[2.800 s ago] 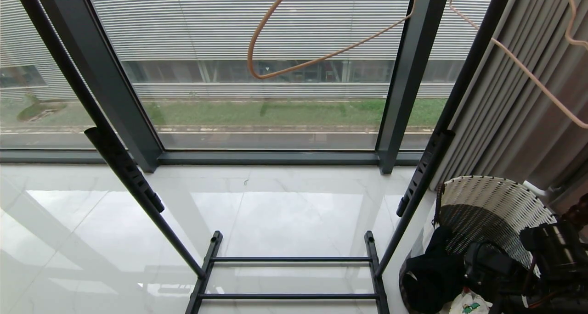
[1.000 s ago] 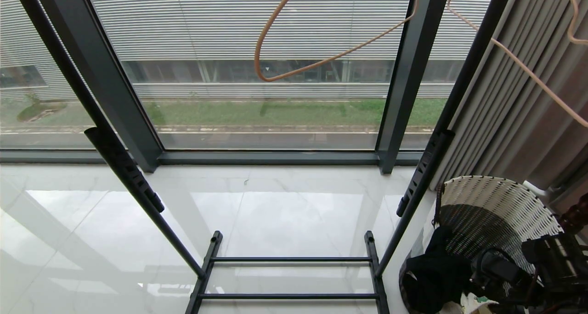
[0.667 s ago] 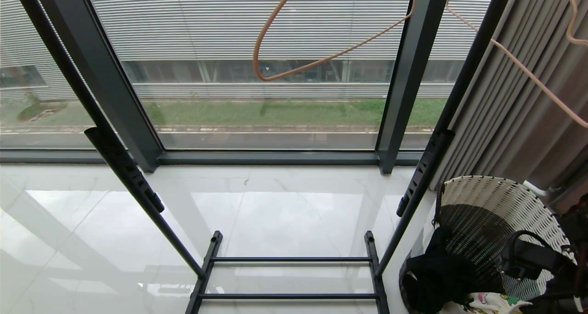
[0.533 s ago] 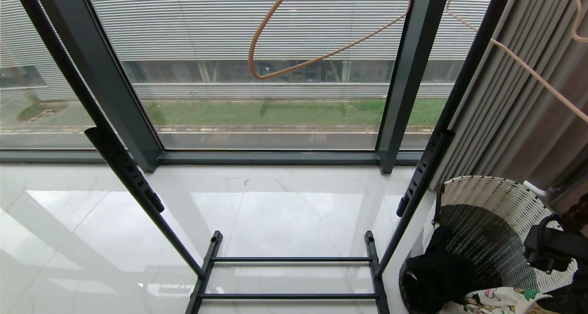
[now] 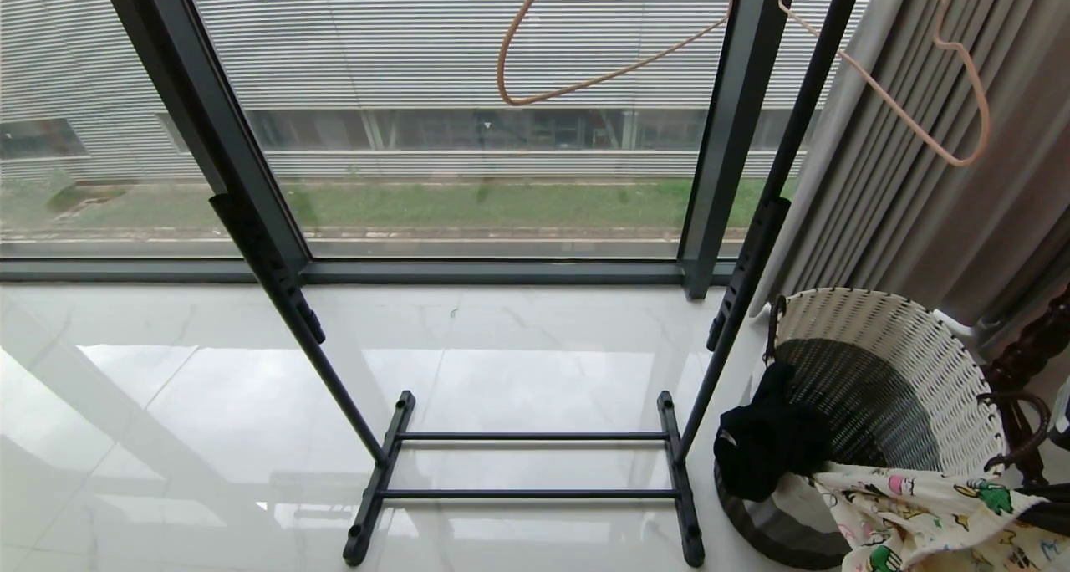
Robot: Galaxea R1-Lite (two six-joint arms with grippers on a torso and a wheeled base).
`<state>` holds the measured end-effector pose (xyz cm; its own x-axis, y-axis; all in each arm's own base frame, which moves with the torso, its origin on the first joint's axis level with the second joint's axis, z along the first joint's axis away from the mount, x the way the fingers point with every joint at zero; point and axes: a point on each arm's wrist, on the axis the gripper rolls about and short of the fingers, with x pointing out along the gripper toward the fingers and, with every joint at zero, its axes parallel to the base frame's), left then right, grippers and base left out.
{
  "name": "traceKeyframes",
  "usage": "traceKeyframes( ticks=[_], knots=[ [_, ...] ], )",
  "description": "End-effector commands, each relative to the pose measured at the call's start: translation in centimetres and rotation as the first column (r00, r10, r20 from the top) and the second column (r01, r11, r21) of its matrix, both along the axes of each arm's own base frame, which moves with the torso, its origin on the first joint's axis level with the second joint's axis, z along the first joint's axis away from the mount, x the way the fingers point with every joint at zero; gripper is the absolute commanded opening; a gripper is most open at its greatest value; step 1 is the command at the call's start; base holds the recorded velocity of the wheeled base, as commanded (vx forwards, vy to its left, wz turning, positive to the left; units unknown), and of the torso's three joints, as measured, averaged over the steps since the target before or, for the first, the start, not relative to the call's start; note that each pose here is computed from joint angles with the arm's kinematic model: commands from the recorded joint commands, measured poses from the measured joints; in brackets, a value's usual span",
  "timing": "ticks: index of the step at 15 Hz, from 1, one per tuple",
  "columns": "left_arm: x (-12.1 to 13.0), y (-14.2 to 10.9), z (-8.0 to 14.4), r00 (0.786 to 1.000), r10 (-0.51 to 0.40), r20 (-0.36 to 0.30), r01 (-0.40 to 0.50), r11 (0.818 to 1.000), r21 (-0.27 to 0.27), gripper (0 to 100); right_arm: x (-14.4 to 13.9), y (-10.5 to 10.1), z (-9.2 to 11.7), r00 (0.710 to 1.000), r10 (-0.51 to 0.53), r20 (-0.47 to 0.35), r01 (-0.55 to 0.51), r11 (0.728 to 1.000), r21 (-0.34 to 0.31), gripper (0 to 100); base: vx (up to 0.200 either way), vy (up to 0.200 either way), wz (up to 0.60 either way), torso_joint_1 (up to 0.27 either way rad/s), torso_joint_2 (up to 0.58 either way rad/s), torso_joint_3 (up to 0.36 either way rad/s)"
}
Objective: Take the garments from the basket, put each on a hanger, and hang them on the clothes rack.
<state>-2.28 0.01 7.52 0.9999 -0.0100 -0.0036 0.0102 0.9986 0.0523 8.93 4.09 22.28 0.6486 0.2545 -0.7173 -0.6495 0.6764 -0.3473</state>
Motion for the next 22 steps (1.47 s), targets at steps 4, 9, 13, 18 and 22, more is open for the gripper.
traceKeyframes(
  ticks=[4, 9, 13, 18, 22],
  knots=[
    [0.0, 0.0, 0.0, 1.0, 0.001, 0.001, -0.001, 1.0, -0.002, 100, -0.1, 0.6, 0.7, 0.997, 0.063, 0.039, -0.064, 0.998, 0.018, 0, -0.2, 0.0, 0.0, 0.005, 0.0, 0.001],
    [0.0, 0.0, 0.0, 1.0, -0.001, 0.001, 0.001, 0.999, 0.052, 100, 1.1, 3.1, 2.9, 0.98, 0.186, 0.07, -0.189, 0.981, 0.035, 0, -0.08, 0.0, 0.0, 0.0, 0.0, 0.0],
    [0.0, 0.0, 0.0, 1.0, -0.006, 0.003, 0.005, 0.999, 0.052, 100, 2.9, 5.7, 3.9, 0.966, 0.251, 0.059, -0.253, 0.967, 0.035, 0, 0.0, 0.0, 0.0, 0.0, 0.0, 0.0],
    [4.1, -0.6, 13.5, 0.964, -0.266, -0.028, 0.258, 0.952, -0.164, 100, 3.0, 7.6, 4.8, 0.943, 0.323, 0.086, -0.328, 0.943, 0.05, 0, 0.0, 0.0, 0.0, 0.0, 0.0, 0.0],
    [11.1, -1.8, 16.6, 0.932, -0.36, -0.03, 0.345, 0.912, -0.222, 100, 3.8, 9.8, 5.7, 0.917, 0.366, 0.158, -0.382, 0.921, 0.081, 0, 0.0, 0.0, 0.0, 0.0, 0.0, 0.0]
  ],
)
